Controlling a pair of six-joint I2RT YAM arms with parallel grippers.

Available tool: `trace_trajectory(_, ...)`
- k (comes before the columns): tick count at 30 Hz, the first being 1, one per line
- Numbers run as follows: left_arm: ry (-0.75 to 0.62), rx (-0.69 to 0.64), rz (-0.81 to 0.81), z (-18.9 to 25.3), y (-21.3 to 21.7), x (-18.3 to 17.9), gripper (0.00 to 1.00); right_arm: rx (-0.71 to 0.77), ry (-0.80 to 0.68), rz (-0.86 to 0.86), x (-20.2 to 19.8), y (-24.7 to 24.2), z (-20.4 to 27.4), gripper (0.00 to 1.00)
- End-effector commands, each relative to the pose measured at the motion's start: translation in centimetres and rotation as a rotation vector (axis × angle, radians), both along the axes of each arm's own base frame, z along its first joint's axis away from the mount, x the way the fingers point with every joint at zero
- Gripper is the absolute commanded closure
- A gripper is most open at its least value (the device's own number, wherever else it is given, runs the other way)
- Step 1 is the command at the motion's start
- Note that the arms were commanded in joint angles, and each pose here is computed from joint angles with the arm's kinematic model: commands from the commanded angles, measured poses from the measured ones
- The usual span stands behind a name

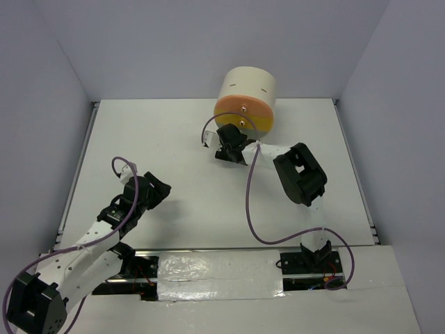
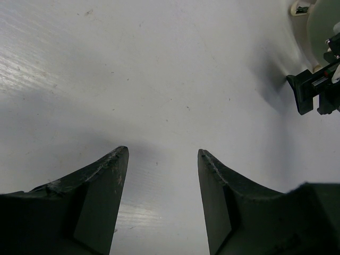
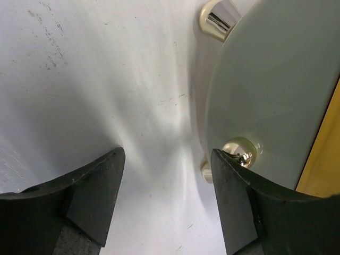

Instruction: Organize the makeup

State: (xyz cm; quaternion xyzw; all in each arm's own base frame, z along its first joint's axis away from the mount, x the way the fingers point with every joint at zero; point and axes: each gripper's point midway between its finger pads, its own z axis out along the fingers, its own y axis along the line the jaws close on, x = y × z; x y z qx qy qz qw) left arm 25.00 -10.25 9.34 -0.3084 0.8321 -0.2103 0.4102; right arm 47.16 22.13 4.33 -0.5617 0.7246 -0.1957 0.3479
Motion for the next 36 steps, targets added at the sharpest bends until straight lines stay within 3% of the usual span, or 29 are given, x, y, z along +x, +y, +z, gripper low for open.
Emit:
trace_trajectory(1,-0.031,-0.015,0.027,0.6,0.2,0.5,0.33,0.03,-0.061,-0.015,1.8,0.3,2.0,0.26)
trace_trajectory(6,-0.034,-0.016,0.028,0.7,0.3,0.5,0.33,0.103,0.114,0.077,-2.4,1.8,1.7,0.25)
trace_trajectory(7,-0.036,-0.016,0.029,0.7,0.3,0.4,0.33,0.157,0.134,0.083,-3.3,2.1,3.0,0.2)
trace_trajectory(8,-0.039,-0.014,0.028,0.8,0.3,0.4,0.34,0.209,0.217,0.125,-5.2,3.0,2.9,0.01)
trace_trajectory(12,-0.075,-0.013,0.012,1.4,0.3,0.5,0.41,0.435,0.333,0.19,-9.4,4.9,7.8,0.0)
trace_trajectory(15,-0.156,0.008,-0.06,2.9,-0.3,1.0,0.39,0.618,0.335,0.211,-11.2,5.3,13.7,0.0)
trace_trajectory(19,-0.303,0.018,-0.161,6.7,-1.5,1.4,0.21,0.808,0.237,0.283,-12.5,3.5,23.0,0.0)
trace_trajectory(23,-0.418,0.059,-0.205,10.4,-1.6,1.7,0.01,0.95,0.048,0.211,-10.9,-1.3,29.3,0.0)
trace_trajectory(26,-0.459,0.101,-0.229,12.2,-1.4,1.4,0.01,1.049,-0.069,0.066,-10.3,-4.8,31.3,0.0)
trace_trajectory(31,-0.522,0.135,-0.254,14.6,-1.2,0.9,0.01,1.132,-0.115,-0.046,-12.3,-7.4,31.1,0.0)
trace_trajectory(36,-0.548,0.142,-0.254,15.7,-1.0,0.7,0.01,1.12,-0.184,-0.173,-13.7,-10.1,29.5,0.0)
